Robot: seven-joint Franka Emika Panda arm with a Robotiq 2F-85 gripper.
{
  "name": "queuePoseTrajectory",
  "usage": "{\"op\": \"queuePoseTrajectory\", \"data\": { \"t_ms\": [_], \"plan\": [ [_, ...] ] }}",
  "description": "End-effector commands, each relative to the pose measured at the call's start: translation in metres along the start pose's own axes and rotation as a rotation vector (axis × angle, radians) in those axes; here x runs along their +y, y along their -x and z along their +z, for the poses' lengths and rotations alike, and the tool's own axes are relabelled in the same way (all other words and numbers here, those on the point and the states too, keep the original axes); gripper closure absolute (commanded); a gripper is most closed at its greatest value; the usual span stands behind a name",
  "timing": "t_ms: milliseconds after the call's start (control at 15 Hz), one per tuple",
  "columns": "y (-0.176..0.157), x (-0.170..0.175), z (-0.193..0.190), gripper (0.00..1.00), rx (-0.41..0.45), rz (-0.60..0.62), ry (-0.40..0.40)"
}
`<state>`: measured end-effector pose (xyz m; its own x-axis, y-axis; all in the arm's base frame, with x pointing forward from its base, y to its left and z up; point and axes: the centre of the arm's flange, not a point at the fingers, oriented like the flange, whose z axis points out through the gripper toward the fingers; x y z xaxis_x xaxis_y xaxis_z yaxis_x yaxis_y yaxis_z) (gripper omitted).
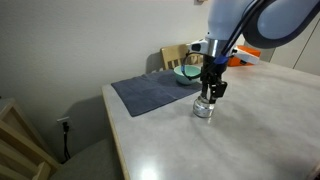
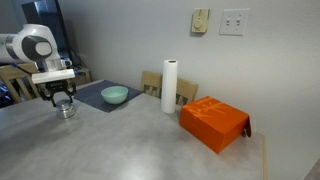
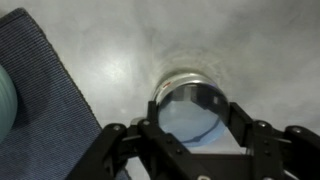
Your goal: Place the silver lid on top of the silver tin
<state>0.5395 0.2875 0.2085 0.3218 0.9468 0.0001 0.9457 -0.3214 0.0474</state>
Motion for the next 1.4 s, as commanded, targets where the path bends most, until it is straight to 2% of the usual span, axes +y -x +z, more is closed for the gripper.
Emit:
{"op": "queuePoseTrajectory", "data": {
  "t_ms": [0,867,1333],
  "plan": [
    [-0.001,0.006,0.008,0.56,0.011,-0.026,-0.031],
    [-0.017,-0.008,0.002,0.56,0.007,-0.06,-0.009],
    [-0.01,0.0,0.004,0.56,0.007,-0.043,-0.018]
  ]
}}
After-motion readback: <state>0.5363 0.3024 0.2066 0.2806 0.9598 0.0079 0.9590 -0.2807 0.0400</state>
